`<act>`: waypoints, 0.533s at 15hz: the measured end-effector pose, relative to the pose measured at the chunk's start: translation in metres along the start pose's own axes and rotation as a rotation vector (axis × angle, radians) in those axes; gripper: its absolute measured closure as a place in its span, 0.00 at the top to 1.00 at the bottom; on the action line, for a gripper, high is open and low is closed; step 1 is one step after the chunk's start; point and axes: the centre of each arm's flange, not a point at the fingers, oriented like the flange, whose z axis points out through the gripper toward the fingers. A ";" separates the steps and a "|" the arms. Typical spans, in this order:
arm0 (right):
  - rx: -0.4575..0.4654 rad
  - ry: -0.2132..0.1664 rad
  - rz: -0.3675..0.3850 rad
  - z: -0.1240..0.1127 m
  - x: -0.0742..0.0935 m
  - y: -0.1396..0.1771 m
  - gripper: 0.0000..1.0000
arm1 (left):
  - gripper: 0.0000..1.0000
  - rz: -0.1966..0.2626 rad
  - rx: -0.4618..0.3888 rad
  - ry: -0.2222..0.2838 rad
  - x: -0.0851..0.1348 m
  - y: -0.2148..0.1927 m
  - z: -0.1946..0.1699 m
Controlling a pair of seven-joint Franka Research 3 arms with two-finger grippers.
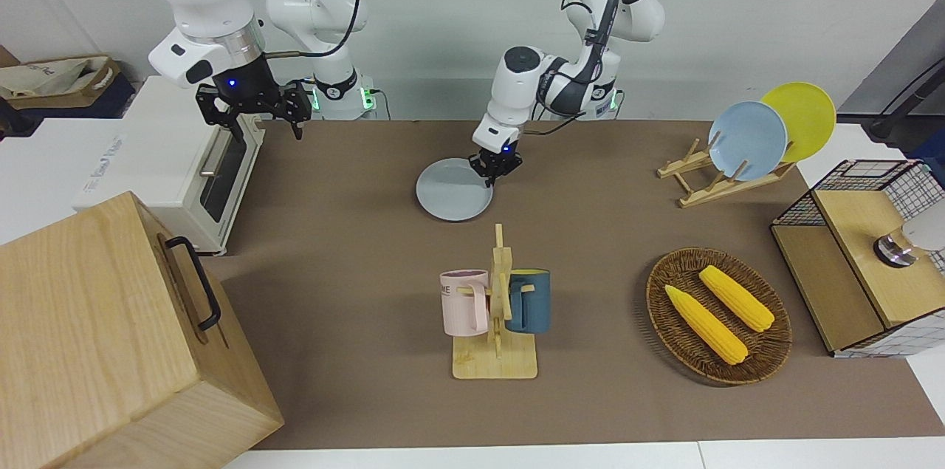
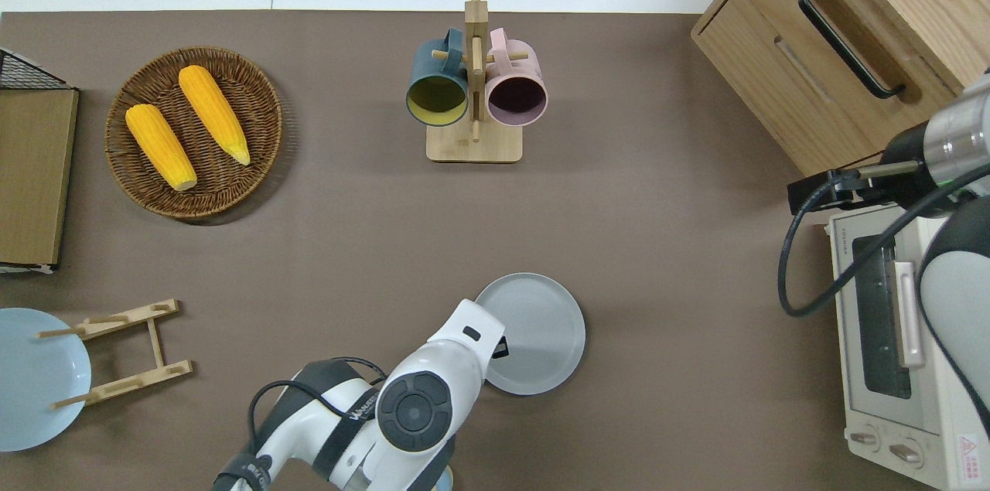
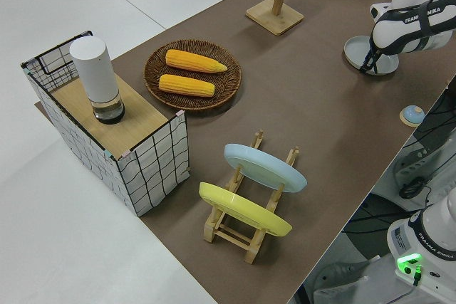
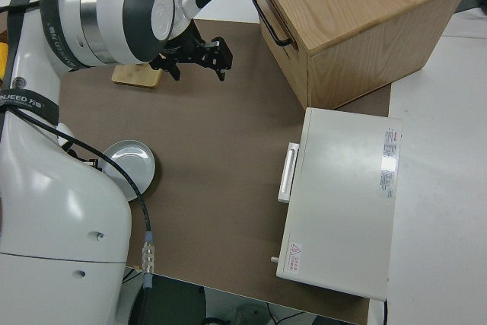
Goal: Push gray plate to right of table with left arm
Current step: 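Push the gray plate across the table away from the basket with the left gripper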
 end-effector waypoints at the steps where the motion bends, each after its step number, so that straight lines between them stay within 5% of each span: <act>1: 0.000 0.000 0.000 0.000 0.000 0.000 0.99 | 0.01 -0.012 -0.002 0.004 -0.004 0.013 0.002; 8: 0.000 0.000 0.000 0.000 0.000 0.000 0.99 | 0.01 -0.060 -0.045 0.007 -0.016 0.088 0.012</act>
